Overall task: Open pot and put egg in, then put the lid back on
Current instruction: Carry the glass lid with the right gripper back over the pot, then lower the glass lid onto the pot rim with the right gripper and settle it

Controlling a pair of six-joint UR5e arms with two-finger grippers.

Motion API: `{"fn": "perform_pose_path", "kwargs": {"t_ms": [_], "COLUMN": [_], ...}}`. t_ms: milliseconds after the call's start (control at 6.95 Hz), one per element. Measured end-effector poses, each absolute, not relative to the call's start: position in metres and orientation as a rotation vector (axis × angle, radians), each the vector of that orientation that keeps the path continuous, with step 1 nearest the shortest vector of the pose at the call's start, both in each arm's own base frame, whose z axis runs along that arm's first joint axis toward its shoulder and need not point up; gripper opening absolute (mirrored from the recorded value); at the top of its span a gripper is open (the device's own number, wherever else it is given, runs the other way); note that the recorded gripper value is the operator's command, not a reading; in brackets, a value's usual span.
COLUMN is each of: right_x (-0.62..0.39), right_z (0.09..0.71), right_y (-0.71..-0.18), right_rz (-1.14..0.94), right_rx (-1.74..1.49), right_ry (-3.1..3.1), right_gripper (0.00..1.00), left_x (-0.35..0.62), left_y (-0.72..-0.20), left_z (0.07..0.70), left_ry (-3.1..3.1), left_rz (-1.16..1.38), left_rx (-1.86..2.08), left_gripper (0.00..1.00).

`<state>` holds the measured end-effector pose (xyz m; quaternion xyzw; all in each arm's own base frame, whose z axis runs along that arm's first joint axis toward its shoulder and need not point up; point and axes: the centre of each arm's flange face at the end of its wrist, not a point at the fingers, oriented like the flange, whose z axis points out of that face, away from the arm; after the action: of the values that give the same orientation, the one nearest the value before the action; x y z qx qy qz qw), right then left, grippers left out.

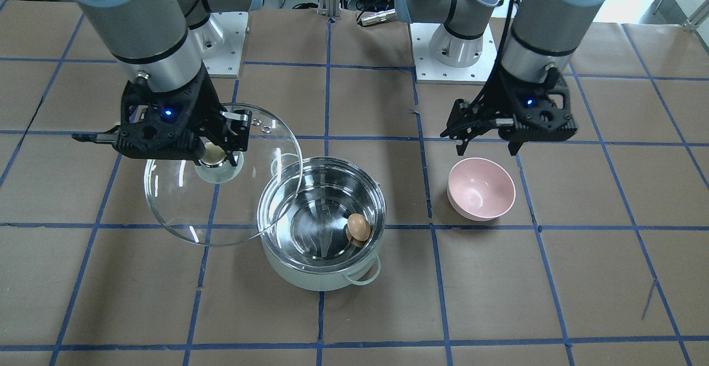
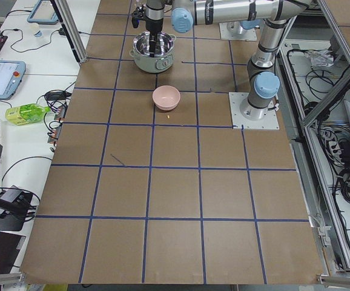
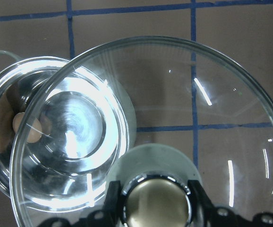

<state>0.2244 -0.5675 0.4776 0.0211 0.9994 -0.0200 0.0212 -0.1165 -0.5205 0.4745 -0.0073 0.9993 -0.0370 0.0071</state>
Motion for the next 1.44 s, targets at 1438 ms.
{"fn": "perform_pose_path", "kwargs": {"t_ms": [1438], "right_x": [0.365], "right_z": [0.378], "right_y": [-0.569], "right_rz": [-0.128], "right_rx": [0.042], "right_ry": [3.146], "right_gripper": [0.19], "left_x": [-0.104], "left_y": [-0.476], "left_z": [0.522], "left_ry": [3.110], "left_rz": [-0.004], "left_rx": [-0.044], "left_gripper": [1.00]}}
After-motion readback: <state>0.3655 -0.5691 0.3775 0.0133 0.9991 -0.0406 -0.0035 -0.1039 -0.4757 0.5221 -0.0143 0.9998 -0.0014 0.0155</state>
